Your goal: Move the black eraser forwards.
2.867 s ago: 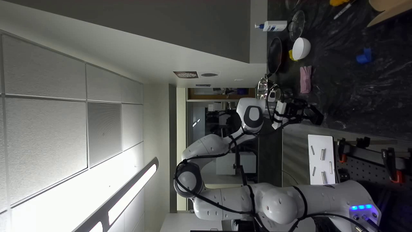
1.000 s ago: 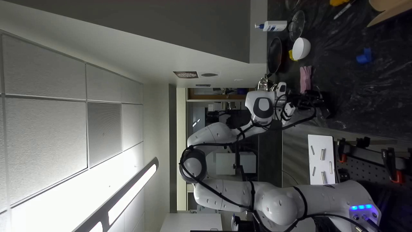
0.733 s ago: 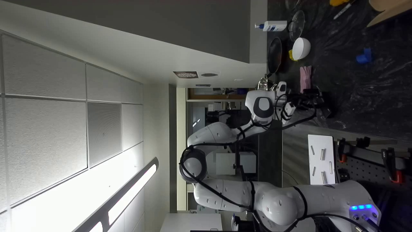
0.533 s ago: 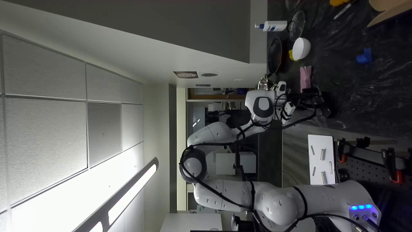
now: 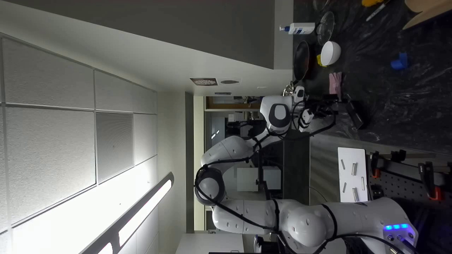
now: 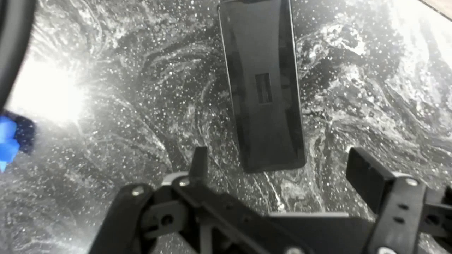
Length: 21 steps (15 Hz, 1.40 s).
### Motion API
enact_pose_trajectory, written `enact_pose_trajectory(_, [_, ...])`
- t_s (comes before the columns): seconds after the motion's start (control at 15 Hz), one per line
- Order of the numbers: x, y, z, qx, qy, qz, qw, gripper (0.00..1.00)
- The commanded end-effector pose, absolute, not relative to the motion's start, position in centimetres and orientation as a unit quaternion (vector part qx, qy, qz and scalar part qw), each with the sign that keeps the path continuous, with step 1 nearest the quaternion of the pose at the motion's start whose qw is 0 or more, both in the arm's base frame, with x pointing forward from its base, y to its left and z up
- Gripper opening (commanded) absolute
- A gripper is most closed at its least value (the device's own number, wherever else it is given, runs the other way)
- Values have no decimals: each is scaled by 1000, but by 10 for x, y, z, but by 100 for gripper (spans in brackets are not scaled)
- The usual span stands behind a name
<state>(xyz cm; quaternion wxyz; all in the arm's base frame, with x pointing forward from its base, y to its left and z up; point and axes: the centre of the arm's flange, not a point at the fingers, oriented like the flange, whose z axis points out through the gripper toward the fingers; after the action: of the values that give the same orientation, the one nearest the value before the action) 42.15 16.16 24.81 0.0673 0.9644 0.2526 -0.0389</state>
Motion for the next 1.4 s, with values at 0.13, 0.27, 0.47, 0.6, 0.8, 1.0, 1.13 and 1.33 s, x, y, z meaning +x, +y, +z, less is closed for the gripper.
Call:
enact_pose_trajectory(0.13, [445,162,339,975,213,-32,51,100])
enact_pose_trajectory(0.27, [454,157,372,980,192,-35,39,100])
enact_pose_trajectory(0.47, [465,143,423,986,163,-37,24,100])
enact_pose_trajectory(0.6, [474,127,456,990,134,-28,18,100])
enact_pose_trajectory(0.8, [490,95,499,996,83,-6,18,100])
enact_pose_trajectory(1.0, [503,62,523,999,38,4,12,100])
enact_pose_trajectory(1.13, [507,41,531,1000,9,5,8,100])
enact_pose_trajectory(1.33, [510,13,535,1000,-28,0,4,100])
